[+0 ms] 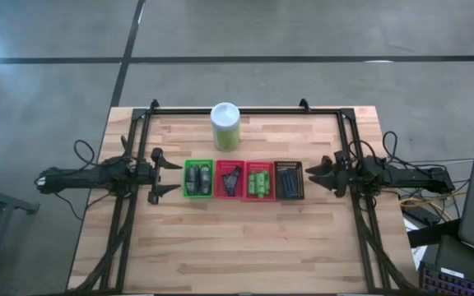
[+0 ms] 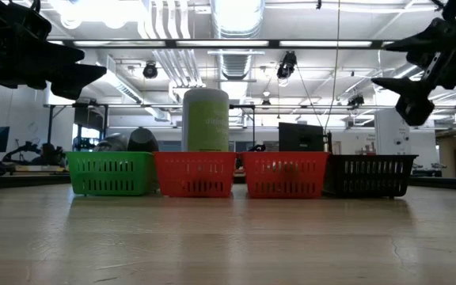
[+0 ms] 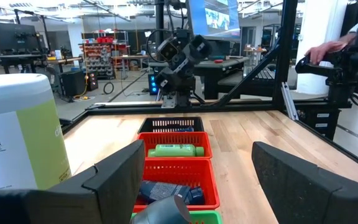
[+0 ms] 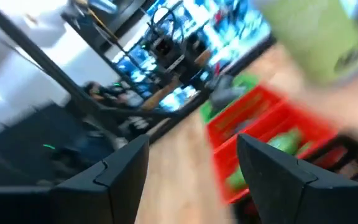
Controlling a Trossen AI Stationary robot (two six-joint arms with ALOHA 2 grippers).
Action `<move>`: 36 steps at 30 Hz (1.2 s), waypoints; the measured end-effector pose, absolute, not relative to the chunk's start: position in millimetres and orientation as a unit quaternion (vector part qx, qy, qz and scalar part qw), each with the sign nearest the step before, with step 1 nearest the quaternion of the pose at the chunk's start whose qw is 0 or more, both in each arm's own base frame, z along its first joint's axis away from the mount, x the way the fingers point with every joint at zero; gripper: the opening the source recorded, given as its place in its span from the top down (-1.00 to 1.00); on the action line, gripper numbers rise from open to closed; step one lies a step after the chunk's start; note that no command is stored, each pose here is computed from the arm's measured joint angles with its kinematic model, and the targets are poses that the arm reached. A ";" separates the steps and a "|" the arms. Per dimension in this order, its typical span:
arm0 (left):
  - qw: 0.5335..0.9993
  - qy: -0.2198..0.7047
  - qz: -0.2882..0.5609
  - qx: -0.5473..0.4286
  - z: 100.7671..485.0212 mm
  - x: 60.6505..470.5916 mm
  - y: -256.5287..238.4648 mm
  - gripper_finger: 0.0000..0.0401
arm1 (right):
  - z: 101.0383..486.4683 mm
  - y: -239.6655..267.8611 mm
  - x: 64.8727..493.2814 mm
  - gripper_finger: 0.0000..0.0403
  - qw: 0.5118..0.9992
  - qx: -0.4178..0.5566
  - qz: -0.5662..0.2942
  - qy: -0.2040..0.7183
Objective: Pick & Place Travel size toiletries
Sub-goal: Return to Home Position
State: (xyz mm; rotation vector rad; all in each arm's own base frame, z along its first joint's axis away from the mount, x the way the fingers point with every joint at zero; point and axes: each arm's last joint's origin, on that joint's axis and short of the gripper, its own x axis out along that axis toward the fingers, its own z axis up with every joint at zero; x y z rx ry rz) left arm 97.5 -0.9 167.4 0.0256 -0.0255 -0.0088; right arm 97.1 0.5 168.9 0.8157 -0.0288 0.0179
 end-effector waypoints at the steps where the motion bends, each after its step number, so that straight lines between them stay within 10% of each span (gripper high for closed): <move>1: 1.000 -0.013 -0.004 0.013 167.4 97.5 -0.9 -0.50 | 169.3 0.2 97.2 -0.18 0.931 0.366 0.003 -0.018; 12: 1.000 -0.013 -0.004 0.013 167.3 97.5 -0.9 -0.50 | 177.1 -0.1 96.5 -0.27 0.998 -0.011 -0.006 -0.059; 36: 1.000 -0.013 -0.005 0.013 167.3 97.5 -1.0 -0.50 | 167.7 -2.5 97.1 -0.65 1.000 -0.021 -0.005 -0.010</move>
